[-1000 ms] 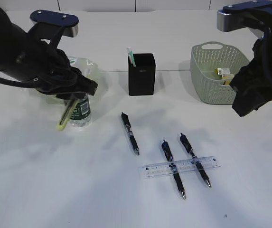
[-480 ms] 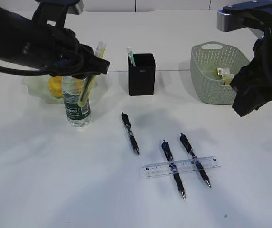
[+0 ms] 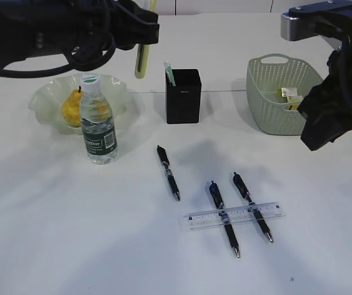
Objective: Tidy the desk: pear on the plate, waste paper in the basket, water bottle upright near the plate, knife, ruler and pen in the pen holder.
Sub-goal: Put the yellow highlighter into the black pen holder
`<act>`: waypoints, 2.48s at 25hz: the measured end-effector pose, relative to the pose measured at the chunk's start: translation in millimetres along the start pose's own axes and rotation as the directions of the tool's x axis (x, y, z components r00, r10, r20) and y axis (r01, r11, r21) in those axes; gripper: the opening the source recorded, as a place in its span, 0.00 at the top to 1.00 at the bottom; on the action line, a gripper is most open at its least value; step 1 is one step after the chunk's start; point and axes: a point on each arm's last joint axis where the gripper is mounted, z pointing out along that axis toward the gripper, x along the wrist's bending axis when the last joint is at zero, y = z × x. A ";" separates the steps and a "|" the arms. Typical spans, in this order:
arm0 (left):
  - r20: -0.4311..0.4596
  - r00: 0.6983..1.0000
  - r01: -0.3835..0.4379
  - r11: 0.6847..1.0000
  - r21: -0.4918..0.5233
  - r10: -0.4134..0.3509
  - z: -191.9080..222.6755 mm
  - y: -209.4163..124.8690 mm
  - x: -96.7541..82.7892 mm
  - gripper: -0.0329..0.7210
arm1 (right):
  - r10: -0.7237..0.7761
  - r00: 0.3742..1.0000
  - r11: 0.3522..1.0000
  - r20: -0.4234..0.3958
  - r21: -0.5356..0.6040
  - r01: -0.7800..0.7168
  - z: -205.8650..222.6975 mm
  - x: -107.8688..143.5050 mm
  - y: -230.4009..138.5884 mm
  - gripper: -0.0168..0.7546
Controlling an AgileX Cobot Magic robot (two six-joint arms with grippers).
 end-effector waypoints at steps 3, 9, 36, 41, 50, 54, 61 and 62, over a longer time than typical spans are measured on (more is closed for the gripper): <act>0.014 1.000 -0.004 0.999 -0.041 0.005 -0.1 3.8 -1.3 0.82 | 0.000 1.000 1.000 0.000 0.000 0.000 0.0 0.0 0.0 0.65; 0.032 0.999 -0.005 0.997 -0.078 0.008 5.8 1.3 -2.3 0.82 | 0.000 1.000 1.000 0.000 0.000 0.000 0.0 0.0 0.0 0.65; 0.036 0.999 -0.012 0.977 -0.211 0.020 154.8 12.1 4.3 0.82 | -0.010 1.000 1.000 0.028 0.007 0.010 0.0 -2.6 -0.6 0.65; 0.029 0.999 -0.012 0.985 -0.174 0.018 165.3 -2.0 6.3 0.82 | -0.010 1.000 1.000 0.028 0.007 0.010 0.0 -2.6 -0.6 0.65; 0.026 1.000 -0.012 0.988 -0.153 0.016 170.1 -10.5 7.3 0.82 | -0.010 1.000 1.000 0.028 0.007 0.010 0.0 -2.6 -0.6 0.65; 0.026 1.000 -0.012 0.988 -0.152 0.016 170.1 -10.7 7.3 0.82 | -0.010 1.000 1.000 0.028 0.007 0.010 0.0 -2.6 -0.6 0.65; 0.002 1.000 -0.009 0.988 -0.151 0.009 169.5 -9.9 20.5 0.82 | -0.010 1.000 1.000 0.028 0.008 0.010 0.0 -2.6 -0.7 0.65; -0.002 1.000 -0.009 0.988 -0.152 0.008 169.3 -9.7 22.6 0.82 | -0.010 1.000 1.000 0.028 0.008 0.010 0.0 -2.6 -0.7 0.65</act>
